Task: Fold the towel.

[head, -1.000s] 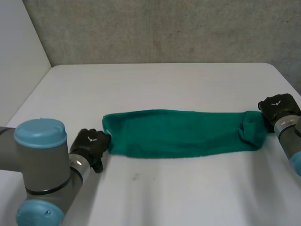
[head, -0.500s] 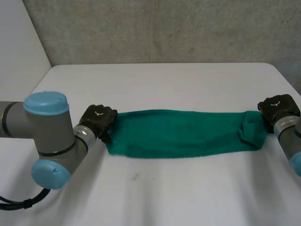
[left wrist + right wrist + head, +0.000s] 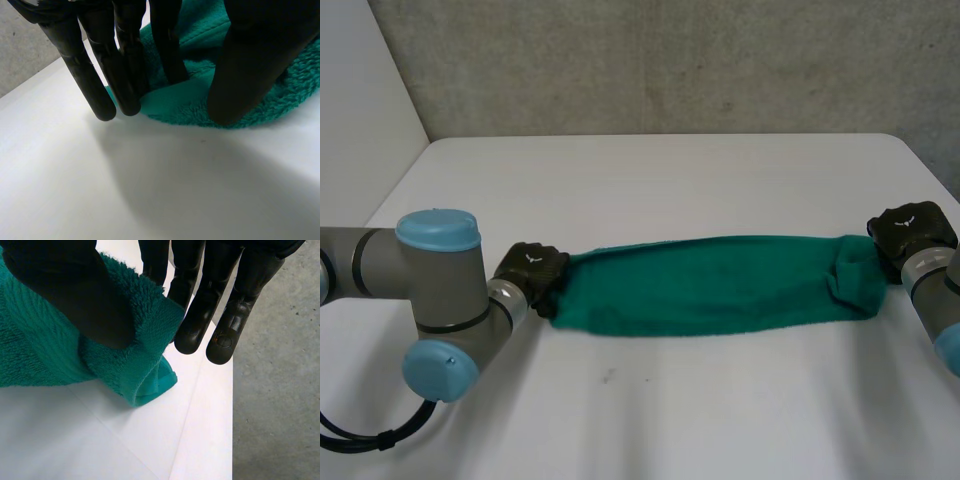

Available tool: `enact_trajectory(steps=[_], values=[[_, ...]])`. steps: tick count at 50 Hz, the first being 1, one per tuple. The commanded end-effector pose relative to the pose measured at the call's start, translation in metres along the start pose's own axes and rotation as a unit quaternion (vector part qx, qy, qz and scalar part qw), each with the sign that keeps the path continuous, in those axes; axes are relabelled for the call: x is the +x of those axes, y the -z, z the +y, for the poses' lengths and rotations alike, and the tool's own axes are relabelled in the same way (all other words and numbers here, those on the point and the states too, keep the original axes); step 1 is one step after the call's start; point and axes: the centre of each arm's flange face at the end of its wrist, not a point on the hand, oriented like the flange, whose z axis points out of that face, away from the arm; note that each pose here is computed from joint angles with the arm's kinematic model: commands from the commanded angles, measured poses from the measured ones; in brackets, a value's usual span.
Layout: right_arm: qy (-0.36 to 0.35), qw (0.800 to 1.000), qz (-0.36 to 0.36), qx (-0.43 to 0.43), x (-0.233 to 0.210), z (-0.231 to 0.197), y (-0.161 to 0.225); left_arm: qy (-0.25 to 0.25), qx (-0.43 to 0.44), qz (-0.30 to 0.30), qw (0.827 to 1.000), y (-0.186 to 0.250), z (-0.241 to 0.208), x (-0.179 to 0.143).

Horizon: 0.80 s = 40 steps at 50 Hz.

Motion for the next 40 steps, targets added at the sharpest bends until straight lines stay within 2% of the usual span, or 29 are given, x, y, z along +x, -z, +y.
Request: enact_trajectory(steps=[1, 9, 24, 32, 40], values=[[0.0, 1.0, 0.0, -0.001, 0.0, 0.0, 0.0, 0.0, 0.002, -0.01, 1.0, 0.002, -0.003, -0.003], [0.0, 1.0, 0.001, -0.001, 0.0, 0.0, 0.0, 0.007, 0.031, -0.073, 0.997, 0.013, -0.023, -0.024], [0.003, 1.0, 0.001, -0.006, 0.001, 0.003, -0.003, 0.041, -0.019, -0.135, 0.99, 0.04, 0.02, -0.071], [0.007, 1.0, -0.003, -0.007, -0.002, 0.003, -0.002, 0.043, -0.029, -0.1, 0.994, 0.047, 0.029, -0.06], [0.007, 1.0, -0.004, -0.008, -0.003, 0.004, -0.001, 0.037, 0.004, -0.092, 0.995, 0.056, 0.011, -0.056]])
